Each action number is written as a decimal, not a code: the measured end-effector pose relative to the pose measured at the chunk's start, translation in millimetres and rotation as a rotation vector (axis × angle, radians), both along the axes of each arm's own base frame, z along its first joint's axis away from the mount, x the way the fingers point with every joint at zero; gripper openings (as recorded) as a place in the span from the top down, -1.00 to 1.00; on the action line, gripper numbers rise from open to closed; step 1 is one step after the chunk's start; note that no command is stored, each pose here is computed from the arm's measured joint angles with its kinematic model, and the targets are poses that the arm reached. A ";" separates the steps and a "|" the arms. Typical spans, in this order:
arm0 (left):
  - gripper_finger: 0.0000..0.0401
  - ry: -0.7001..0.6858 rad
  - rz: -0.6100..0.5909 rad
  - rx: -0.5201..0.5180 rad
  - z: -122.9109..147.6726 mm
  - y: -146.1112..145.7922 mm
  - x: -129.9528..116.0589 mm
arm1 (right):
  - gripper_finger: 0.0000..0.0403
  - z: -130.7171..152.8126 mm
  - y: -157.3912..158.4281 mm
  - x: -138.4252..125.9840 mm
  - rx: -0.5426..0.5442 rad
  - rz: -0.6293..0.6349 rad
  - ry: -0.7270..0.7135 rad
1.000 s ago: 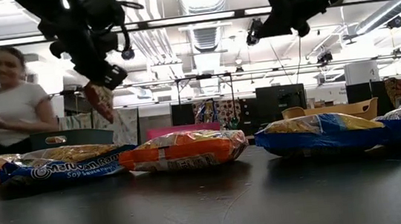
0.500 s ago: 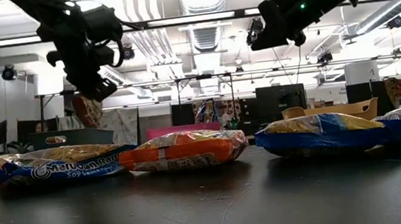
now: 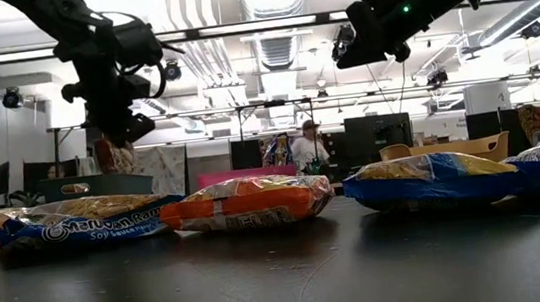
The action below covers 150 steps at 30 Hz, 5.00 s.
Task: Sort Maruchan noodles
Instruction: Put the red noodle pack into the gray bin
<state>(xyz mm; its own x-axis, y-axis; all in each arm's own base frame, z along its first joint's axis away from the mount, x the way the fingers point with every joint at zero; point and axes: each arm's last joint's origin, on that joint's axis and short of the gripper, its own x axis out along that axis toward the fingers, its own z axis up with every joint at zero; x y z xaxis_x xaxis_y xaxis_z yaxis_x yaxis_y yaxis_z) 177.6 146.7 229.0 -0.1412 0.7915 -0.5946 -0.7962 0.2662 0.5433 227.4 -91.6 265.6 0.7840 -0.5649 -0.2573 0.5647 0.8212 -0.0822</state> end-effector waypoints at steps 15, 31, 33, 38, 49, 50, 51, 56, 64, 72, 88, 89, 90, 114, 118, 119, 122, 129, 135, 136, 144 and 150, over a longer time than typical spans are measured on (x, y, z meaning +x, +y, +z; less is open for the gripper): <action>0.98 0.052 -0.072 -0.088 -17.1 10.8 9.3 | 0.96 1.9 -0.1 0.2 -0.017 0.003 -0.010; 0.50 0.078 -0.031 -0.011 -9.5 19.9 18.2 | 0.96 2.1 -0.1 0.3 -0.021 0.004 -0.010; 0.47 0.061 -0.033 -0.003 -8.7 20.7 19.5 | 0.96 2.1 -0.1 0.3 -0.021 0.004 -0.010; 0.45 -0.019 -0.054 -0.002 -7.1 22.7 24.0 | 0.96 2.1 -0.1 0.3 -0.020 0.004 -0.010; 0.45 -0.087 -0.048 0.047 -2.5 25.5 28.0 | 0.96 2.0 -0.1 0.3 -0.020 0.004 -0.009; 0.45 -0.090 -0.028 0.055 -1.9 24.9 26.6 | 0.96 2.0 -0.1 0.3 -0.020 0.004 -0.009; 0.45 -0.098 0.002 0.064 -1.4 24.2 24.9 | 0.96 2.0 -0.1 0.3 -0.020 0.004 -0.009; 0.45 -0.153 0.212 0.085 7.6 27.6 11.9 | 0.96 2.0 -0.1 0.2 -0.020 0.004 -0.009; 0.35 -0.215 0.274 0.021 21.1 29.8 7.8 | 0.96 1.9 -0.1 0.2 -0.027 0.007 -0.003; 0.04 -0.279 0.316 -0.090 16.4 33.1 -0.1 | 0.96 1.1 0.0 0.1 -0.024 0.007 0.005; 0.01 -0.193 0.357 -0.107 0.7 39.7 -5.7 | 0.96 0.7 0.1 0.0 -0.021 0.007 0.008; 0.03 -0.183 0.360 -0.115 -2.7 40.7 -5.3 | 0.96 0.7 0.0 -0.1 -0.021 0.006 0.008; 0.05 -0.172 0.363 -0.122 -5.9 41.7 -4.7 | 0.96 0.7 0.1 0.0 -0.021 0.007 0.008; 0.98 -0.083 0.293 -0.132 -26.9 64.7 20.2 | 0.96 7.3 -0.9 1.0 -0.087 0.015 -0.028; 0.97 -0.155 0.251 -0.135 -17.2 70.4 28.3 | 0.96 7.3 -1.3 0.9 -0.087 0.013 -0.028; 0.97 -0.168 0.244 -0.137 -17.1 71.3 30.2 | 0.96 7.3 -1.3 0.9 -0.086 0.013 -0.028; 0.98 -0.159 0.247 -0.151 -25.9 74.6 34.0 | 0.96 7.2 -1.4 0.8 -0.086 0.012 -0.028; 0.97 -0.105 0.271 -0.176 -50.4 79.1 41.6 | 0.96 7.1 -1.4 0.8 -0.084 0.012 -0.028; 0.90 -0.120 0.274 -0.186 -47.3 77.9 41.4 | 0.96 7.1 -1.4 0.8 -0.084 0.012 -0.027; 0.88 -0.121 0.270 -0.192 -45.1 77.5 41.2 | 0.96 7.1 -1.4 0.8 -0.085 0.012 -0.027; 0.65 -0.102 0.219 -0.201 -21.9 71.1 48.9 | 0.96 7.1 -1.5 0.8 -0.084 0.012 -0.028; 0.49 -0.086 0.142 -0.204 -5.1 55.4 68.0 | 0.96 7.1 -1.5 0.8 -0.083 0.012 -0.028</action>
<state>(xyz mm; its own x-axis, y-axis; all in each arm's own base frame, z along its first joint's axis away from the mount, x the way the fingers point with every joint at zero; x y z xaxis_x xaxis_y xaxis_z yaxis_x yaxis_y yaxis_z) 245.6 202.1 223.9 -0.1843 0.6302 -0.7542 -0.8743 0.2455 0.4187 228.2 -93.1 272.6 0.7969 -0.5742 -0.1875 0.5582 0.8187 -0.1349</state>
